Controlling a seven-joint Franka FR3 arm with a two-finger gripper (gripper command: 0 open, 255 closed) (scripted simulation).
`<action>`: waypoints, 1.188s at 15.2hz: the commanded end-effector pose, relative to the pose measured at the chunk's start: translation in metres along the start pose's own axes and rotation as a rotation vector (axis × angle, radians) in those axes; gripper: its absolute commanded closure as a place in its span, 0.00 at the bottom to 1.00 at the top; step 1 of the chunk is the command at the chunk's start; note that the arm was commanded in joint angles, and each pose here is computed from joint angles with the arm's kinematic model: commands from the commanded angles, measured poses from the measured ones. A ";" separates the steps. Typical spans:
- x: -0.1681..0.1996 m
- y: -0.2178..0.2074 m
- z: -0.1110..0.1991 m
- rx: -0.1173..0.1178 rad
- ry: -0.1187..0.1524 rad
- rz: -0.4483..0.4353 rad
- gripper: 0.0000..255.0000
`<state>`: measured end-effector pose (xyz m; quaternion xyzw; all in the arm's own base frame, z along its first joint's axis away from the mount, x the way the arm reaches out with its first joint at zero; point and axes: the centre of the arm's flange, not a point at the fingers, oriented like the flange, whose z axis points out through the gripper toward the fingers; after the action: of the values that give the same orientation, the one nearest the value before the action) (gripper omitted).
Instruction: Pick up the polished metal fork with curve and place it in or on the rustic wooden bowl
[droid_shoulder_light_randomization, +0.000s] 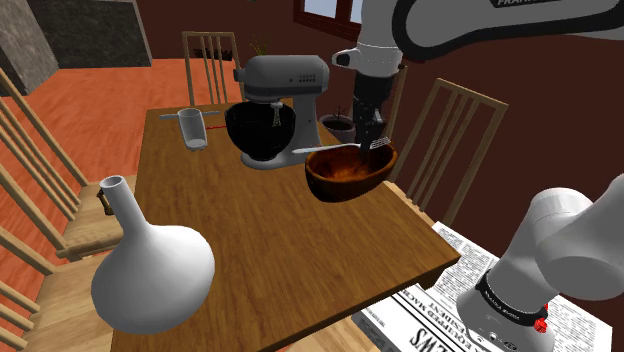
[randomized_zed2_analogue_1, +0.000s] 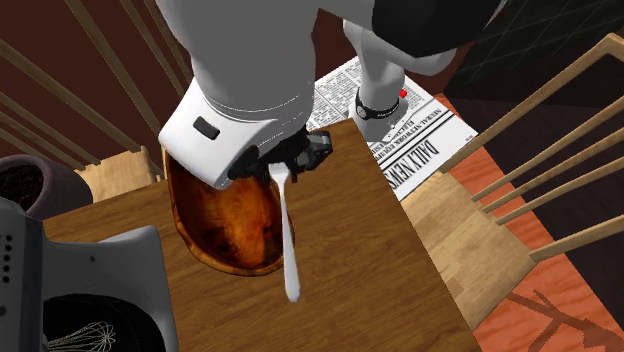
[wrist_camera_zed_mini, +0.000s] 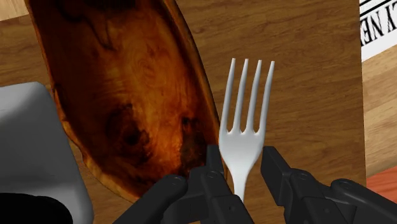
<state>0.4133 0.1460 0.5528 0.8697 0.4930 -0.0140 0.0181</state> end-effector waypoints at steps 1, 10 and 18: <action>-0.010 0.025 -0.002 0.000 -0.001 -0.001 1.00; -0.046 0.125 -0.001 0.000 -0.001 -0.001 1.00; -0.044 0.124 0.041 0.000 -0.001 -0.001 1.00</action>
<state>0.4983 0.0431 0.5215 0.8695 0.4934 -0.0145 0.0183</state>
